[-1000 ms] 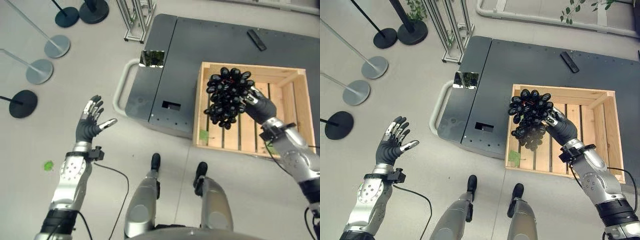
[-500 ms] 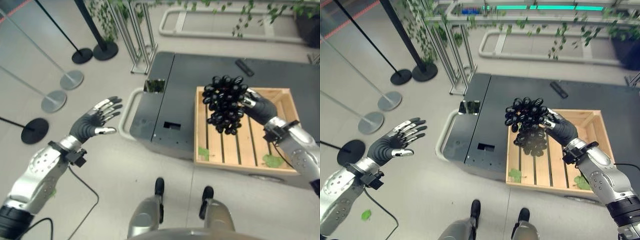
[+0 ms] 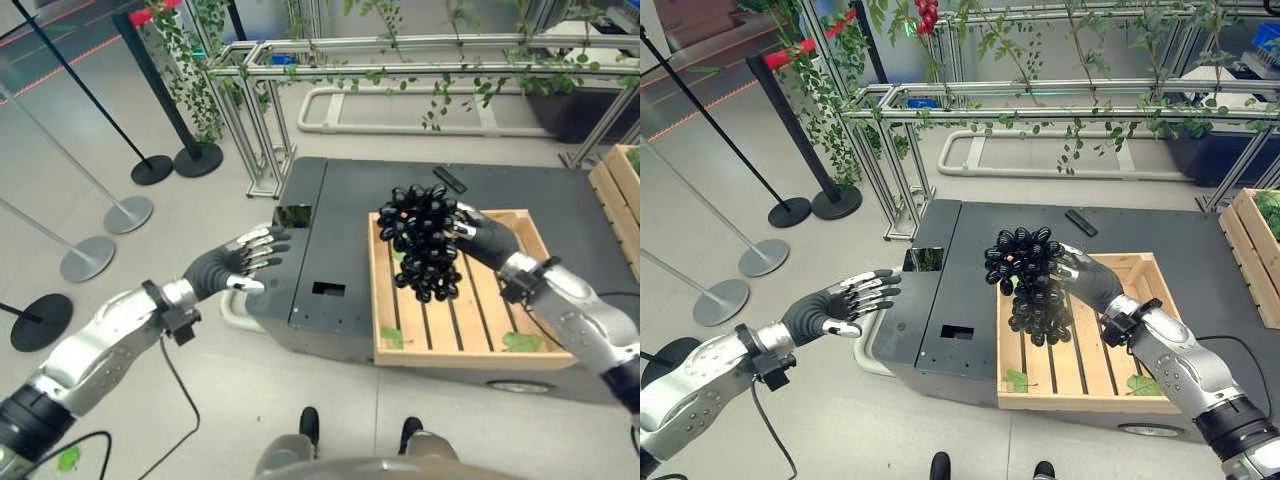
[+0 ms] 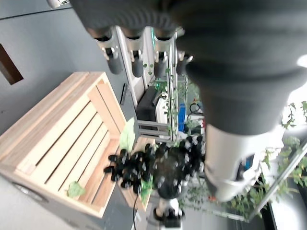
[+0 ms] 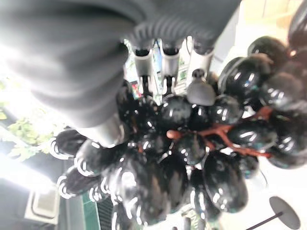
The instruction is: Pick up the fruits from the basket on one side to the basket on the other side
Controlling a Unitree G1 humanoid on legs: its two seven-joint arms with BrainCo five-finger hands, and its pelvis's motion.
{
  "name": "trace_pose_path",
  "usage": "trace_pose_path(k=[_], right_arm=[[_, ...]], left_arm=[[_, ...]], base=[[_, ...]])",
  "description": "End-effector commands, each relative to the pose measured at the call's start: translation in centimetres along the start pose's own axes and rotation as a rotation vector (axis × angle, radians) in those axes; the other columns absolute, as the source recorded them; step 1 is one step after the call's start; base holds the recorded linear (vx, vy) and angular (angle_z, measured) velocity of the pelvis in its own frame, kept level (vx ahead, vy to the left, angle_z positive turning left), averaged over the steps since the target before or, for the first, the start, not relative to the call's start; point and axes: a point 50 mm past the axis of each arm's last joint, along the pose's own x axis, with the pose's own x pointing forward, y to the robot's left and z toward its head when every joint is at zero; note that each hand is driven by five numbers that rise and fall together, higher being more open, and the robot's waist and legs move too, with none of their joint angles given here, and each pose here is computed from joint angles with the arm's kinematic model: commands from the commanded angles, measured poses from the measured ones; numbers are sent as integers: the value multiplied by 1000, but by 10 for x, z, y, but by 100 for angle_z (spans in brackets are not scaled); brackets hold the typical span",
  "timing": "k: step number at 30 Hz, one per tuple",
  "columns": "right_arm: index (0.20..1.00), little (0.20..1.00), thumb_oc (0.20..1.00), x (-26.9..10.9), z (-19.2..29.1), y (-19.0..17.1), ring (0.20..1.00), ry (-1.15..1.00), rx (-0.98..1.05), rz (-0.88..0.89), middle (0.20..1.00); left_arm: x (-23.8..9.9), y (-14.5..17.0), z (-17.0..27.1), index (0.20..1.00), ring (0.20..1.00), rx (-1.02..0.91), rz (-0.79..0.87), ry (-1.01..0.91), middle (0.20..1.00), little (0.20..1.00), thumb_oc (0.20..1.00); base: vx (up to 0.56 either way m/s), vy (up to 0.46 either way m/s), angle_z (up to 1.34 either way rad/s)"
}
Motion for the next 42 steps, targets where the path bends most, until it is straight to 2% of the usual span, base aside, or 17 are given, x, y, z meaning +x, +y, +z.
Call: trace_pose_path(k=[1,12,24,42], right_arm=[[200,200,200,23,32,24,200,-195,34,128,200],[200,200,200,31,28,42,200,-219,40,199,200],[200,200,200,46,27,73,200,-262,55,303,200],[200,200,200,66,26,94,200,-296,55,342,200]], left_arm=[[9,1,14,1000,1000,39,-10,-57,1000,1000,1000],[39,-12,24,1000,1000,110,-89,-119,1000,1000,1000],[73,-39,31,1000,1000,107,-213,-179,1000,1000,1000],[108,-78,38,1000,1000,83,-408,-187,1000,1000,1000]], base=[[0,0,0],[3,-1,0],[0,0,0],[0,0,0]])
